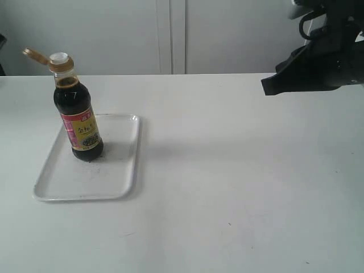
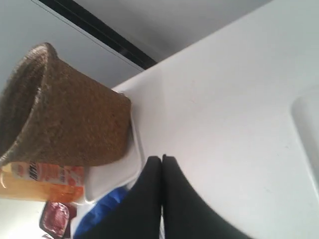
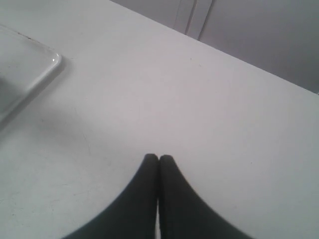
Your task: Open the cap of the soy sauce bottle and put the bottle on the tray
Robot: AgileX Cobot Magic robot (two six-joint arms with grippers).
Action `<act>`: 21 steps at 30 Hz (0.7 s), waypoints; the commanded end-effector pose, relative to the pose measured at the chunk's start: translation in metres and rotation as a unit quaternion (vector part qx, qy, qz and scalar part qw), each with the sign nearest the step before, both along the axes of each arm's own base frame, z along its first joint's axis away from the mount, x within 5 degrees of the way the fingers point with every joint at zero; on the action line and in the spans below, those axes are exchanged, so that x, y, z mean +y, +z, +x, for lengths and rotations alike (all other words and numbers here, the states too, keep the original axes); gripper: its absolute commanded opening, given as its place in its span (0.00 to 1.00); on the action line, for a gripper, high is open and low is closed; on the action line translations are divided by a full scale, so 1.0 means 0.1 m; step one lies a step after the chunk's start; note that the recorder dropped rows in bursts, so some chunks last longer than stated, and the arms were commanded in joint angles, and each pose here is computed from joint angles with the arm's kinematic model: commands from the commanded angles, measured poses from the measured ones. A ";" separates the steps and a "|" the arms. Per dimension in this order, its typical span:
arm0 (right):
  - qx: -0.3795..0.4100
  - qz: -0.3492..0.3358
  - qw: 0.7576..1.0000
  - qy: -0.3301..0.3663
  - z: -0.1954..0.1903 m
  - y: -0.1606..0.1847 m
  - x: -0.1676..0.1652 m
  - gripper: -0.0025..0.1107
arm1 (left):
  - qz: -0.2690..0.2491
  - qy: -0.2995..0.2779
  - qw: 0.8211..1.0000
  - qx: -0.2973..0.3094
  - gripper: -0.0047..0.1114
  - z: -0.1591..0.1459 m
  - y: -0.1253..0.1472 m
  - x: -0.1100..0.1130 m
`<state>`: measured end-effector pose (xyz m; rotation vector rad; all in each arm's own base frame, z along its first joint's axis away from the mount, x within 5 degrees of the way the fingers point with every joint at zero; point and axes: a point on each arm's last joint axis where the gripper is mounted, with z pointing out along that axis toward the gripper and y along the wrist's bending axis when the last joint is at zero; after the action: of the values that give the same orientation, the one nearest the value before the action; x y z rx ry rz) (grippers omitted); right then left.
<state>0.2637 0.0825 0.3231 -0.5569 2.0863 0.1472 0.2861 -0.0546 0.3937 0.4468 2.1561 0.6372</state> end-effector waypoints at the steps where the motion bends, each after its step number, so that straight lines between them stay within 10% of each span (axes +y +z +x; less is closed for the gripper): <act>1: 0.012 -0.014 1.000 0.014 -0.02 0.09 0.01 0.02 | -0.049 0.023 0.997 0.055 0.04 -0.07 0.00 0.04; 10: 0.082 -0.128 0.986 -0.073 -0.01 0.21 -0.26 0.02 | -0.160 0.021 0.971 0.175 0.04 -0.16 -0.15 0.36; 21: 0.152 -0.048 0.976 -0.148 0.01 0.15 -0.72 0.02 | -0.181 -0.004 0.980 0.085 0.04 -0.55 -0.05 0.45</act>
<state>0.2652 0.0169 0.3370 -0.3221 2.4437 -0.1301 0.2437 -0.0105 0.3905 0.3495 2.4175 0.2216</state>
